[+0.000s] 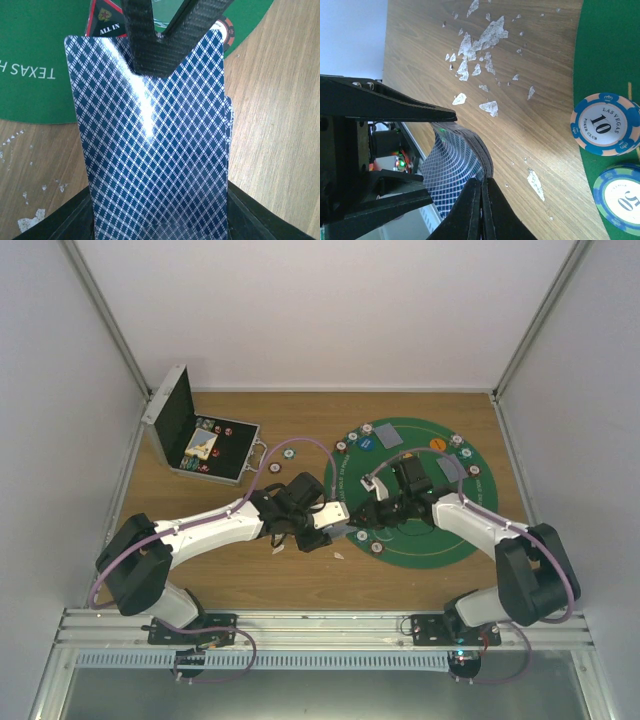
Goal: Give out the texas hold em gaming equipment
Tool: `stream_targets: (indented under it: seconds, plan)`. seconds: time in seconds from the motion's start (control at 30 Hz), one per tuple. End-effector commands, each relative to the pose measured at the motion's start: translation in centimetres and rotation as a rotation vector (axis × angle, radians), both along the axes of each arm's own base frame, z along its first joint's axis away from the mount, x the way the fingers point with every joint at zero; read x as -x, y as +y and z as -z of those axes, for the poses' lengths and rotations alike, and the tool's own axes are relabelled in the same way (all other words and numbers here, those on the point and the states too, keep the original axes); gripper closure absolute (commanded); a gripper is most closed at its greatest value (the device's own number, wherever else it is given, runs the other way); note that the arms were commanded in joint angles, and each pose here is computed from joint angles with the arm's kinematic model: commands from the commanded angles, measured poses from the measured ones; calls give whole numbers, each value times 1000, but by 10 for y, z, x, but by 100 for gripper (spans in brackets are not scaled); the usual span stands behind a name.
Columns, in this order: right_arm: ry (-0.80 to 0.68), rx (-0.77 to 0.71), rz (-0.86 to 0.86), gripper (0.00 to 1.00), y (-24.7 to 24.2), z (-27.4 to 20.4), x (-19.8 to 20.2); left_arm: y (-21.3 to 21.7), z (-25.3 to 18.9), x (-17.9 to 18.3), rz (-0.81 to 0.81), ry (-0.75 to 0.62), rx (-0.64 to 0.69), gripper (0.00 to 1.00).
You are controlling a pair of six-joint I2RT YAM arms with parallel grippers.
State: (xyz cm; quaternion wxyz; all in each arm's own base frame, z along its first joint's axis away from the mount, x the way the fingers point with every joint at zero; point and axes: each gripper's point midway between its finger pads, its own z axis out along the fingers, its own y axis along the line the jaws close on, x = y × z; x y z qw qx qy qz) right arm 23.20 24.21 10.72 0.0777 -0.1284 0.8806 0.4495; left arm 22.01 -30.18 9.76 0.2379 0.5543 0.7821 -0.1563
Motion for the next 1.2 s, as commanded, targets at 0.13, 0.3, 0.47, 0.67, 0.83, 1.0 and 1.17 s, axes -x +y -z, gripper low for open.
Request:
stream_targets:
  seconds: [0.13,0.3,0.47,0.67,0.83,1.0,1.17]
  plan:
    - [-7,18,42,99,-15,-4,0,-8,-16,-6,3,-43,60,43]
    - [-11,53,143,99,-37,-3,-13,-8,-16,-6,1,-46,59,43]
    - [6,29,402,100,-86,-8,-35,-7,-16,-6,0,-48,57,43]
    - [7,25,676,99,-138,-6,-42,-7,-17,-7,-3,-52,56,43]
    - [61,29,815,99,-163,12,-36,-7,-16,-7,-2,-50,54,43]
    - [112,41,880,100,-169,34,-32,-7,-15,-7,-3,-49,52,43]
    - [138,6,949,99,-172,45,-35,-7,-15,-7,-2,-46,53,43]
